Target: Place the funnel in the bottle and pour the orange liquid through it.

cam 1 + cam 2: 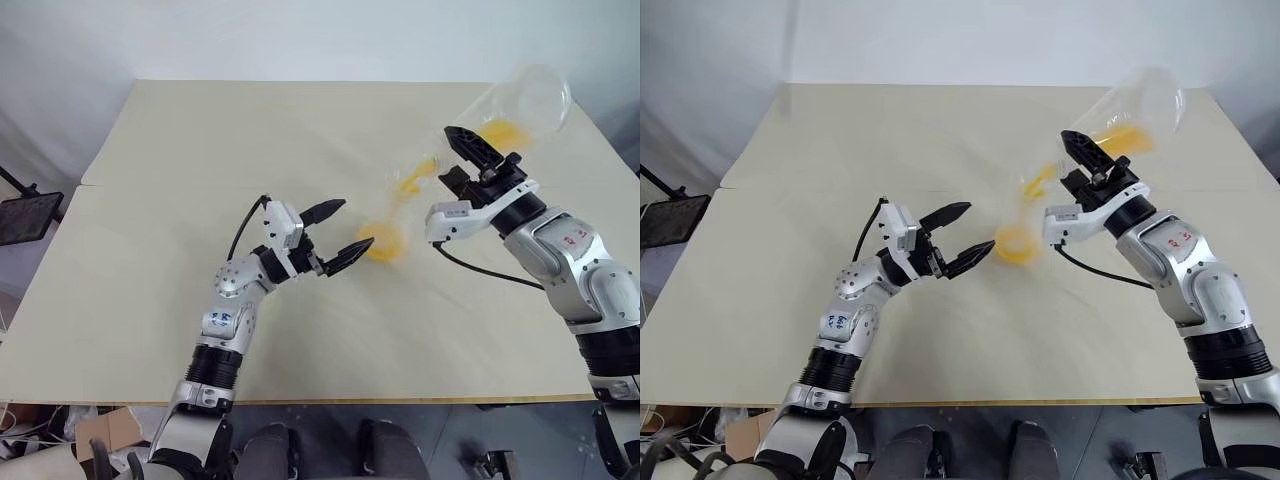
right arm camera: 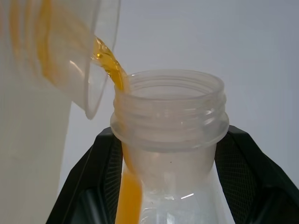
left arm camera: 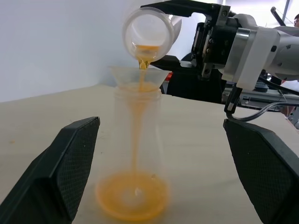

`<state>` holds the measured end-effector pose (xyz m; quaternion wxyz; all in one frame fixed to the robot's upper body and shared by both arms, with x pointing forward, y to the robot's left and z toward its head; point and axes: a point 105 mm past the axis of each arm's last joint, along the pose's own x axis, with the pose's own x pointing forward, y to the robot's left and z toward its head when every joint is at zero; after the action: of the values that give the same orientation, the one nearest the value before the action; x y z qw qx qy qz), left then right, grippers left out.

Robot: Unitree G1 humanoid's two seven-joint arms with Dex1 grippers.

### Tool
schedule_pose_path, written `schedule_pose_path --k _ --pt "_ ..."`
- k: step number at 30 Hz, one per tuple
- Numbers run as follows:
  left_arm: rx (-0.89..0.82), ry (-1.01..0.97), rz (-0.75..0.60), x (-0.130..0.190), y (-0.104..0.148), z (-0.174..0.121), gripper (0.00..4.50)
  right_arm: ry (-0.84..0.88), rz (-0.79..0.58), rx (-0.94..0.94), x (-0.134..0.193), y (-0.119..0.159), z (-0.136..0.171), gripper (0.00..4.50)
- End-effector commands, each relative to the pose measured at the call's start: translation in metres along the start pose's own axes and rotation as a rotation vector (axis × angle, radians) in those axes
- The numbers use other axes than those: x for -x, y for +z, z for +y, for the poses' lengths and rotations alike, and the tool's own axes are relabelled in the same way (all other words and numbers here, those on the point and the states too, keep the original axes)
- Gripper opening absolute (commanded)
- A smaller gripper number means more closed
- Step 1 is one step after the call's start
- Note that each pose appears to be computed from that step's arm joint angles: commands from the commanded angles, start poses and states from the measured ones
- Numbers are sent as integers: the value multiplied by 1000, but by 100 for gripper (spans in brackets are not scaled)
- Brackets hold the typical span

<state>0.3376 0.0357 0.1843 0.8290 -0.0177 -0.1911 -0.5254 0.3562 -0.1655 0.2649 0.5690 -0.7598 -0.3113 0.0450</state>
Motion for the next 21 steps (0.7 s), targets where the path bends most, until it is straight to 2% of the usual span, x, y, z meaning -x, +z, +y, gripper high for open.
schedule_pose_path --k 1,21 --pt "-51 -15 -35 -4 11 -4 450 -47 -1 24 2 -5 -14 242" --pt "-43 -1 -41 -4 11 -5 450 -59 -2 33 0 -4 -16 242"
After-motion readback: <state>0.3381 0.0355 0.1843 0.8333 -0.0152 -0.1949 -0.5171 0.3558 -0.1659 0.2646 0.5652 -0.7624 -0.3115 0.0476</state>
